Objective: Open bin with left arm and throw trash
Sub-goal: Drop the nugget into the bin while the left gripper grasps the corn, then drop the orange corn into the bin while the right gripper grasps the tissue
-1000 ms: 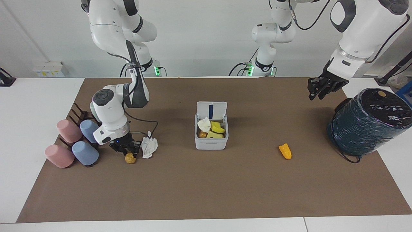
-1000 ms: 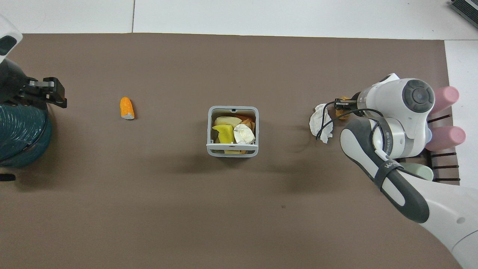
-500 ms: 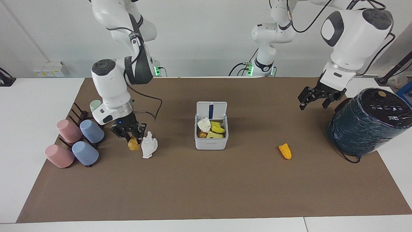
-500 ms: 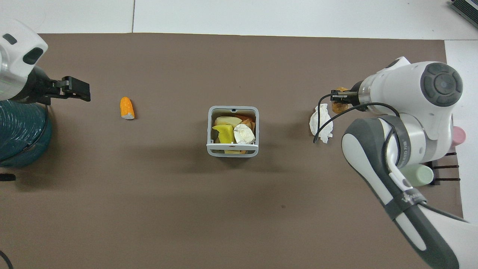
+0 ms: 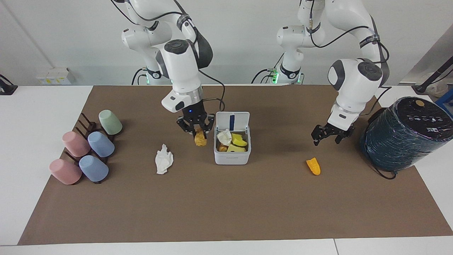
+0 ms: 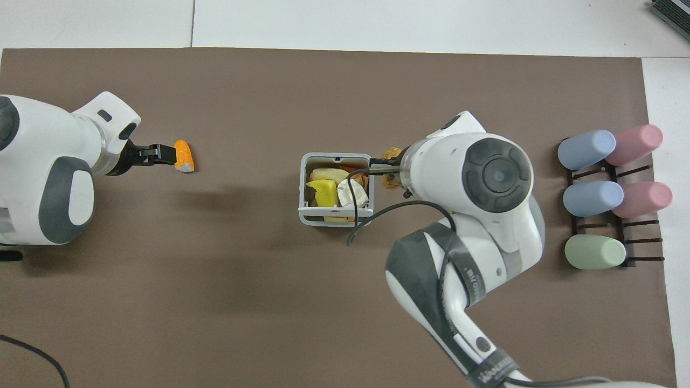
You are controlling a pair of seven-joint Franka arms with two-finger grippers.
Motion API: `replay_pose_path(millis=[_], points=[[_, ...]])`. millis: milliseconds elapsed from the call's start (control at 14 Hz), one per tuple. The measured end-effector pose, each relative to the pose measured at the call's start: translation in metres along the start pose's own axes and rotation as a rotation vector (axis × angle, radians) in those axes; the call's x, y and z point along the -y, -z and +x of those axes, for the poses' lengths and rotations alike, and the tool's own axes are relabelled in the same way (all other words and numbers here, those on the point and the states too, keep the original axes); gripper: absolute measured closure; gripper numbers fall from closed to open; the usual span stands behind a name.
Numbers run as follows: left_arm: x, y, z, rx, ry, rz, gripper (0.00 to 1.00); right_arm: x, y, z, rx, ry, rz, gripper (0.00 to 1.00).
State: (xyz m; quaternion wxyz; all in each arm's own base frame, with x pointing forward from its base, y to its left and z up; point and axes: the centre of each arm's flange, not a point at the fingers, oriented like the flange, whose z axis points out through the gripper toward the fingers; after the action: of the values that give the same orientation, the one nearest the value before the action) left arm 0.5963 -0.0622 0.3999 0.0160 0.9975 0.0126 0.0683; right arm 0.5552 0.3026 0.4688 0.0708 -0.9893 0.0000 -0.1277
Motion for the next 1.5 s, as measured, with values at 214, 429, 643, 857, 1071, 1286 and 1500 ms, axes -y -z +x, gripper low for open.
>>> replay_pose_path(millis=[214, 429, 643, 857, 1071, 1286, 1500], points=[[-0.002, -0.037, 0.002, -0.017, 0.005, -0.002, 0.09, 0.048, 0.002, -0.025, -0.002, 0.081, 0.030, 0.61], [-0.009, -0.066, 0.006, -0.043, 0.011, -0.007, 0.15, 0.071, -0.013, -0.035, -0.020, 0.124, 0.059, 0.61], [-0.016, -0.090, 0.008, -0.062, 0.006, -0.011, 0.23, 0.078, -0.031, -0.040, -0.013, 0.151, 0.064, 0.61], [-0.015, -0.099, 0.007, -0.056, 0.006, -0.010, 0.52, 0.086, -0.035, -0.044, -0.007, 0.163, 0.070, 0.61], [-0.016, -0.095, 0.010, -0.054, 0.006, -0.010, 0.63, 0.086, -0.035, -0.044, -0.006, 0.164, 0.070, 0.56], [-0.019, -0.070, 0.027, -0.009, 0.005, -0.005, 0.63, 0.088, -0.034, -0.046, -0.005, 0.166, 0.073, 0.22], [-0.025, -0.028, 0.050, 0.023, 0.000, -0.004, 0.63, 0.086, -0.032, -0.042, -0.010, 0.161, 0.076, 0.17]])
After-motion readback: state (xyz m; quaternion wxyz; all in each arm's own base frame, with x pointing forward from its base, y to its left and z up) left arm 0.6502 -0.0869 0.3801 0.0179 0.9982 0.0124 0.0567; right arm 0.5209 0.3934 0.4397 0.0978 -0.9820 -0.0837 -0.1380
